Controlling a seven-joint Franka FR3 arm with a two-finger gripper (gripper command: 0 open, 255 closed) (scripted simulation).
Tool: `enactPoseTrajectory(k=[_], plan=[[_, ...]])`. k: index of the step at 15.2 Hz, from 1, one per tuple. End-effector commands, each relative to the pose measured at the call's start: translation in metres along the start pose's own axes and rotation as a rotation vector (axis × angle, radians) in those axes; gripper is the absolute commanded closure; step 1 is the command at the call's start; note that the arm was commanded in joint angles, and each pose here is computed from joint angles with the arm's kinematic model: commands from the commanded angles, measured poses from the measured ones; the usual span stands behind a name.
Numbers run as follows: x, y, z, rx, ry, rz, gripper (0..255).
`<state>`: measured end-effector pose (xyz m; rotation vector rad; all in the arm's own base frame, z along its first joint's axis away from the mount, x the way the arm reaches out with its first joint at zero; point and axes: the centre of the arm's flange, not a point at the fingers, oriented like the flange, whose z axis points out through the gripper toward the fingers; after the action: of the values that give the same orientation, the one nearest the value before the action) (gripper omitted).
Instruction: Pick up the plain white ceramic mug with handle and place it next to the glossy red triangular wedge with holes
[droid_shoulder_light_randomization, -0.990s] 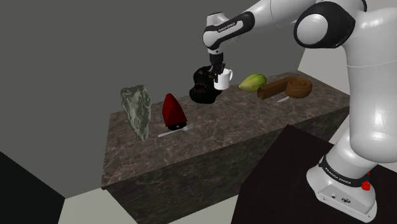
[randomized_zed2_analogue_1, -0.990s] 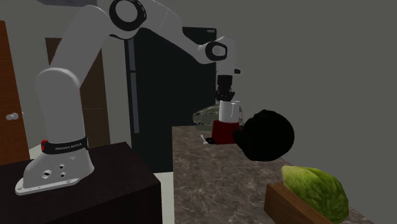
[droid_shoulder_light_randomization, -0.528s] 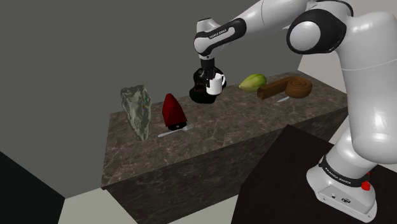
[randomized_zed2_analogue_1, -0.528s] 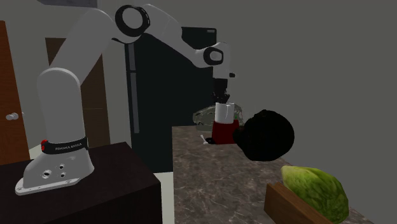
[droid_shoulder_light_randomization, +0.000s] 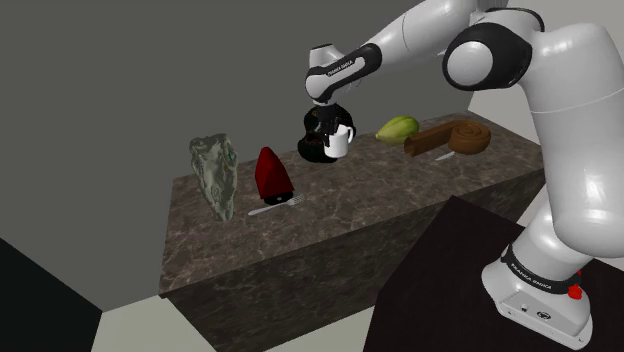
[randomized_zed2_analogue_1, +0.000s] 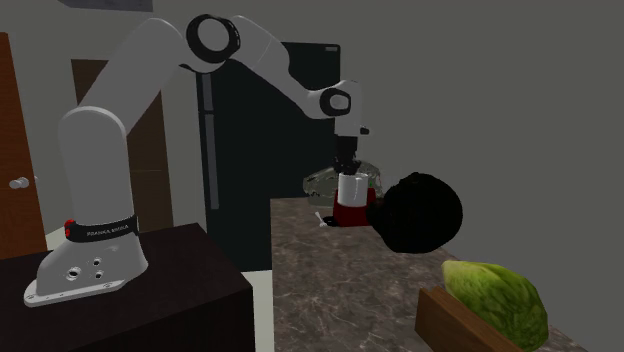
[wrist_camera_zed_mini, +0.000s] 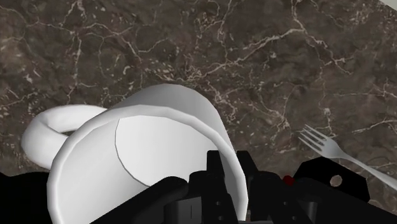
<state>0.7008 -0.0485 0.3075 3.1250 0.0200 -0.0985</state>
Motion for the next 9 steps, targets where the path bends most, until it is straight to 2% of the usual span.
enactPoseTrajectory(k=[1,9], plan=[[0.000,0.000,0.011,0.000,0.001,0.000,255],[0.002,-0.001,0.053,0.000,0.001,0.000,255]])
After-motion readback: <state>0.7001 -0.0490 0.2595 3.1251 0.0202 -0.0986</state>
